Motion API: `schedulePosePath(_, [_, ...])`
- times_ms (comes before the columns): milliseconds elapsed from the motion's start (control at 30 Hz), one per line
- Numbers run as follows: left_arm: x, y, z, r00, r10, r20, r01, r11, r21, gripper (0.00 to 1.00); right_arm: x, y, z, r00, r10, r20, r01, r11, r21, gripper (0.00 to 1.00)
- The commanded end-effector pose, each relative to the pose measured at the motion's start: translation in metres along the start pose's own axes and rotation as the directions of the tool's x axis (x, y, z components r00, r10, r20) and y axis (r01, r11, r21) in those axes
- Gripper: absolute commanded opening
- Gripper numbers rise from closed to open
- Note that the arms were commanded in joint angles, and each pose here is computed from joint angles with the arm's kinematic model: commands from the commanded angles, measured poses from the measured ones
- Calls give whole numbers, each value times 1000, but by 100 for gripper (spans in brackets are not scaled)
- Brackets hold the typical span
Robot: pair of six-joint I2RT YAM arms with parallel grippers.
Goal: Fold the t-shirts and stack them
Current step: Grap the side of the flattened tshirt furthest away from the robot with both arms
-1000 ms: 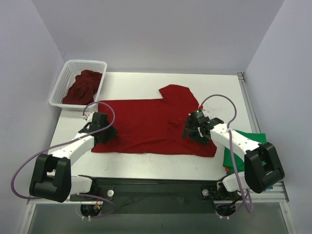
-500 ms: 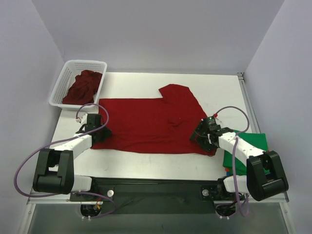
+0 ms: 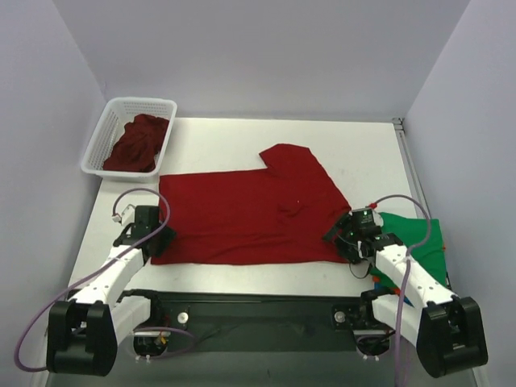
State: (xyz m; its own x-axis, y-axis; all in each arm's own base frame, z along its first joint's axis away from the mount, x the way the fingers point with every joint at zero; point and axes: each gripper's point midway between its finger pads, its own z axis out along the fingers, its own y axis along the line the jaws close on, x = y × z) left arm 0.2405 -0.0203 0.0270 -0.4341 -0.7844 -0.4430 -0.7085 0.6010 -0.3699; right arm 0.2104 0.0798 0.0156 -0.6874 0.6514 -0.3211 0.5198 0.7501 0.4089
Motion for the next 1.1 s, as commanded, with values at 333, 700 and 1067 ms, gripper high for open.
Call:
schedulePosePath(333, [-60,-55,-48,991,13,131,-27,995,101,62,10,-9,-54,1000,-18,-5,18,1000,-9,68])
schedulePosePath(700, [-136,-178,-4,942,198,270,-183,980,-80,61,-107,160,-60,962,-228,148,262,925,-277,65])
schedulePosePath(1067, [-140,-193,85,918,355,175,-290,904,-315,57,-139,199,-22,953,-283,108,303,900,-313,65])
